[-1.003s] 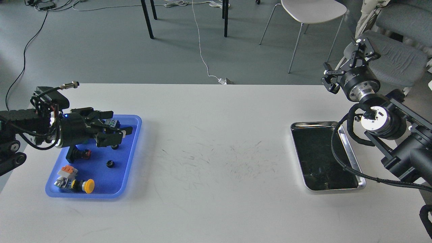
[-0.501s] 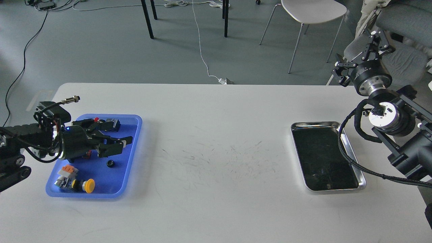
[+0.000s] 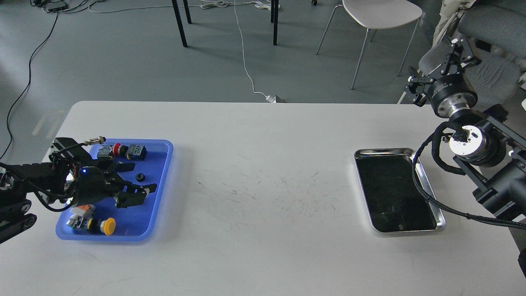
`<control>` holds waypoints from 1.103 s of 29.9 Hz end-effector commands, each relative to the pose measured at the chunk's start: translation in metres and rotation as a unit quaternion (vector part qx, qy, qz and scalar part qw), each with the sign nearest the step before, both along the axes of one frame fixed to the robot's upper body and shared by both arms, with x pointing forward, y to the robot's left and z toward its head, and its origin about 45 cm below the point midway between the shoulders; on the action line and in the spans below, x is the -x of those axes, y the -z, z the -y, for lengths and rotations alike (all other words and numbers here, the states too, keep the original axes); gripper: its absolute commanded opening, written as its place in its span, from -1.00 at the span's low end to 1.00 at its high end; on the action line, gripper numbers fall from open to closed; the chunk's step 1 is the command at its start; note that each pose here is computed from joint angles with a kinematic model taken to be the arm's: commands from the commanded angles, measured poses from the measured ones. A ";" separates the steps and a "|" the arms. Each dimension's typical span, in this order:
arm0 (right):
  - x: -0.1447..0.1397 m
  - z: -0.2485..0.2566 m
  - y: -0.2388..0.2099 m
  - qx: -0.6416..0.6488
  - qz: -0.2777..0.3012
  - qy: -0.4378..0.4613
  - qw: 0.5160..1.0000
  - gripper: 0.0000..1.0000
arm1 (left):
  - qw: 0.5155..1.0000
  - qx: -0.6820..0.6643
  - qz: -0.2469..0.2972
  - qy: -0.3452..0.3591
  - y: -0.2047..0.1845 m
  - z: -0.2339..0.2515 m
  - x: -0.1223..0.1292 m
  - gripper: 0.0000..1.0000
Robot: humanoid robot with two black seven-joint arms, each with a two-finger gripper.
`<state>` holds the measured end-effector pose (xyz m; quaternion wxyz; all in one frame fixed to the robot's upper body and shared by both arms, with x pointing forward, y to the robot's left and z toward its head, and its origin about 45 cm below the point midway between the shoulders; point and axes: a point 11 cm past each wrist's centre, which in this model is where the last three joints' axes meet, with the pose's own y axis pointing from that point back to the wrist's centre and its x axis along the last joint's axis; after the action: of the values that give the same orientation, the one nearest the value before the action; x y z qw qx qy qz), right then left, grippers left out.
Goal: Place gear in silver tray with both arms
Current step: 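Lower the left hand into the blue tray toward a black gear, then close the left hand around the small black gear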
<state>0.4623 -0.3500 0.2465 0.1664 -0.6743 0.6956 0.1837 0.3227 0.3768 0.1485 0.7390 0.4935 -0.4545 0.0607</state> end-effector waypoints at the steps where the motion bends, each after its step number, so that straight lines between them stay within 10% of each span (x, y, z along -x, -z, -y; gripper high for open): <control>1: 0.000 0.000 0.000 0.000 0.000 0.000 1.000 0.98 | 1.000 -0.002 0.003 -0.001 0.003 0.002 -0.004 0.96; 33: 0.001 -0.002 0.002 0.000 -0.002 -0.002 1.000 0.98 | 0.998 -0.043 0.049 -0.001 0.030 -0.015 -0.018 0.59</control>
<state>0.4616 -0.3492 0.2442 0.1651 -0.6742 0.6956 0.1853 0.3402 0.3874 0.1189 0.6973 0.5161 -0.4932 0.0647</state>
